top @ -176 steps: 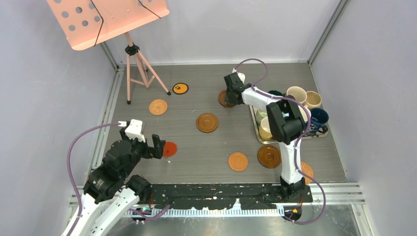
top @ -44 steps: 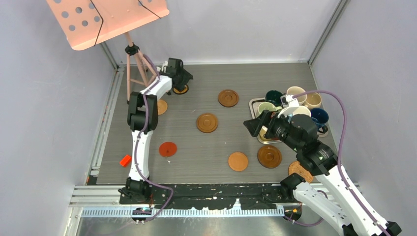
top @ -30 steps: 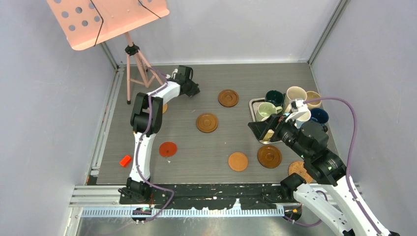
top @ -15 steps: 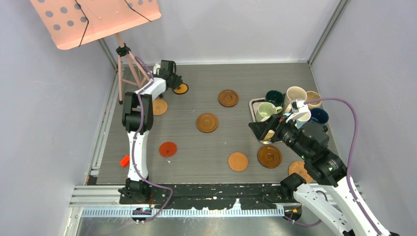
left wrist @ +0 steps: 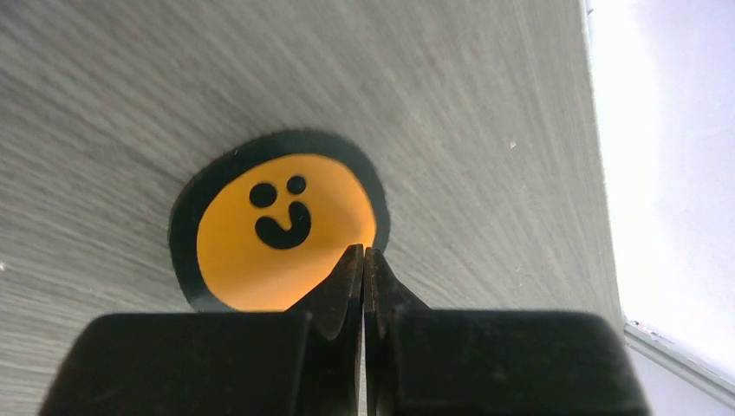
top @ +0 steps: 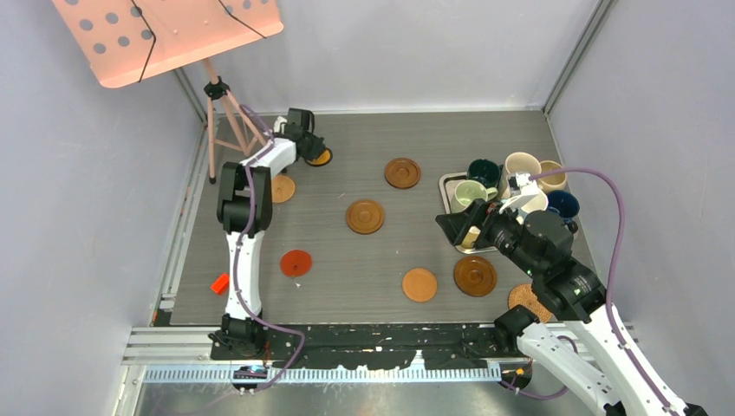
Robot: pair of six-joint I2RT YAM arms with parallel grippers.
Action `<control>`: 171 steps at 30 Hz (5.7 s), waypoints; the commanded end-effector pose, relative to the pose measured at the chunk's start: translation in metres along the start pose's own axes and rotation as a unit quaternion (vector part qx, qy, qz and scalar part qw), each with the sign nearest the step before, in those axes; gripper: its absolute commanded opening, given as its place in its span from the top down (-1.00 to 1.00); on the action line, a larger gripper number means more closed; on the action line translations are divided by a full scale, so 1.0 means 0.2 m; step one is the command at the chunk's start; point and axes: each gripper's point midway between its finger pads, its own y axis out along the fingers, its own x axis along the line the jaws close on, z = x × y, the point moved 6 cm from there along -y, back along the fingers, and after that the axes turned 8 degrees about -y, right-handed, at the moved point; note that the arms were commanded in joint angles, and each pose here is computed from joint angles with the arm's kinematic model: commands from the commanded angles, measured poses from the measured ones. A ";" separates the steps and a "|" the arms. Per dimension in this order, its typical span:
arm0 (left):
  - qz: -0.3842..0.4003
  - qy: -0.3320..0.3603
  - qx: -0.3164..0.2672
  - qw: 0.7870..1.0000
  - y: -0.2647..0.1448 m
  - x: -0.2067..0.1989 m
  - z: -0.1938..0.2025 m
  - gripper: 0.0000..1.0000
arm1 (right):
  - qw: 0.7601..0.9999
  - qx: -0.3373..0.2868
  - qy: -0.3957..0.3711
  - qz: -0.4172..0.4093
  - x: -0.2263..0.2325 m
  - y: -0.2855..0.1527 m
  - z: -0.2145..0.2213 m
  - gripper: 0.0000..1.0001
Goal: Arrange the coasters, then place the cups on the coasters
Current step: Move the coaster to the center of the board.
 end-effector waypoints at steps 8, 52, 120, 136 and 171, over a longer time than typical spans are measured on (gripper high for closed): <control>-0.018 -0.007 0.054 0.998 -0.11 -0.01 0.19 1.00 | 0.999 -0.047 0.001 -0.015 0.04 -0.07 -0.11 -0.92; 0.148 0.422 -0.114 0.887 -2.14 1.11 0.02 -0.75 | 0.997 0.024 0.079 -0.011 0.23 2.42 0.02 -0.28; -0.045 0.474 -0.235 0.847 -1.15 -0.02 -0.20 0.32 | 0.997 -0.032 0.013 -0.069 0.17 1.16 -0.47 -0.16; -0.207 0.566 -0.211 0.770 -0.46 -0.25 -0.10 1.00 | 0.981 -0.190 -0.003 -0.040 0.14 0.29 -0.55 -0.15; -0.096 0.252 -0.032 0.962 -0.20 -0.08 -0.18 1.00 | 0.976 -0.214 0.005 -0.034 0.13 0.22 -0.55 -0.15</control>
